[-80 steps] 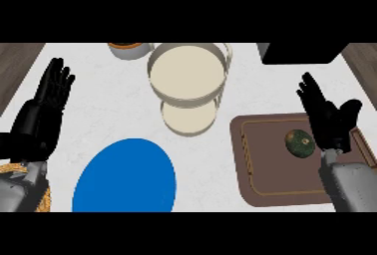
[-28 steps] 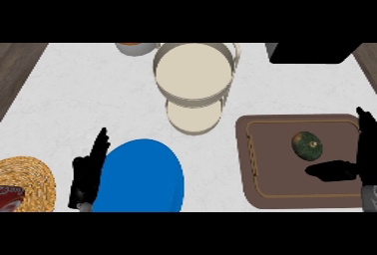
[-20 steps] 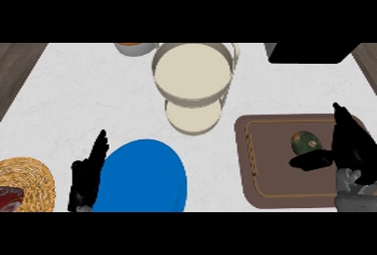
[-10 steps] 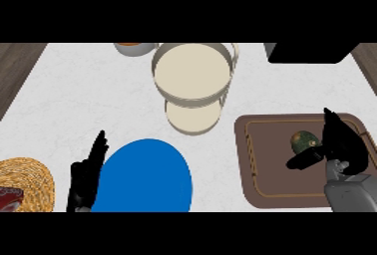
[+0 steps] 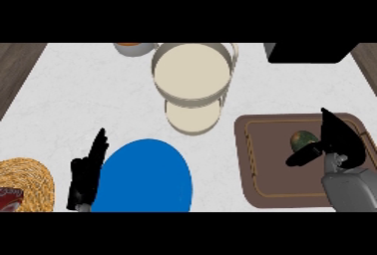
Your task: Pick the squash from the tray and place it in the tiered basket
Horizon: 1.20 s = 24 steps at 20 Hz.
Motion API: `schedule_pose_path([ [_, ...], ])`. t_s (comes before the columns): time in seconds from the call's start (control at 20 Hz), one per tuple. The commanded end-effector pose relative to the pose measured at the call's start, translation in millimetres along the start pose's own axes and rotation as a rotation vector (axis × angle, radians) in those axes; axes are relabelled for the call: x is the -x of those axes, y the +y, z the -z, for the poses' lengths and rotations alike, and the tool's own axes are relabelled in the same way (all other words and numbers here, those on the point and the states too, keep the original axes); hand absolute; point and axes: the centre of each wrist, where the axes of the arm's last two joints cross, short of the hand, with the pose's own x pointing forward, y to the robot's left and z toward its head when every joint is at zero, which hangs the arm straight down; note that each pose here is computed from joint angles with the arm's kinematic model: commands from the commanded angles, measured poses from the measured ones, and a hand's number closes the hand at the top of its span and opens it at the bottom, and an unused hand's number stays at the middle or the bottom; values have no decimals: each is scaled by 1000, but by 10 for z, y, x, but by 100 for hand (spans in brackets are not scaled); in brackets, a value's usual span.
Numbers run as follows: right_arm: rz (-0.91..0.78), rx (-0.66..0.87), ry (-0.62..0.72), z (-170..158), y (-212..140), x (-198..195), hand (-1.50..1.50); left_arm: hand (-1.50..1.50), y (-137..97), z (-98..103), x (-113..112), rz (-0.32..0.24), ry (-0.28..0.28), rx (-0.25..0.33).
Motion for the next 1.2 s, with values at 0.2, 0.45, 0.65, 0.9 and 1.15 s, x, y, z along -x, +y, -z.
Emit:
schedule_pose_path([
  [0.2, -57, -90, 129, 243, 153, 112, -150, 0, -18, -49, -29, -7, -5, -16],
  [0.45, -19, -115, 133, 295, 184, 125, -150, 0, -8, 69, -53, 5, -7, -9],
  [0.65, -25, -143, 142, 386, 72, 1, -150, 0, -26, -49, 49, 9, -12, 12],
  [0.9, -17, -124, 126, 477, 248, 281, 150, 0, -238, 5, -21, 1, -12, -11],
  [1.15, -11, -101, 50, 419, 440, 375, 150, 0, 39, -185, 4, 3, -2, 4],
])
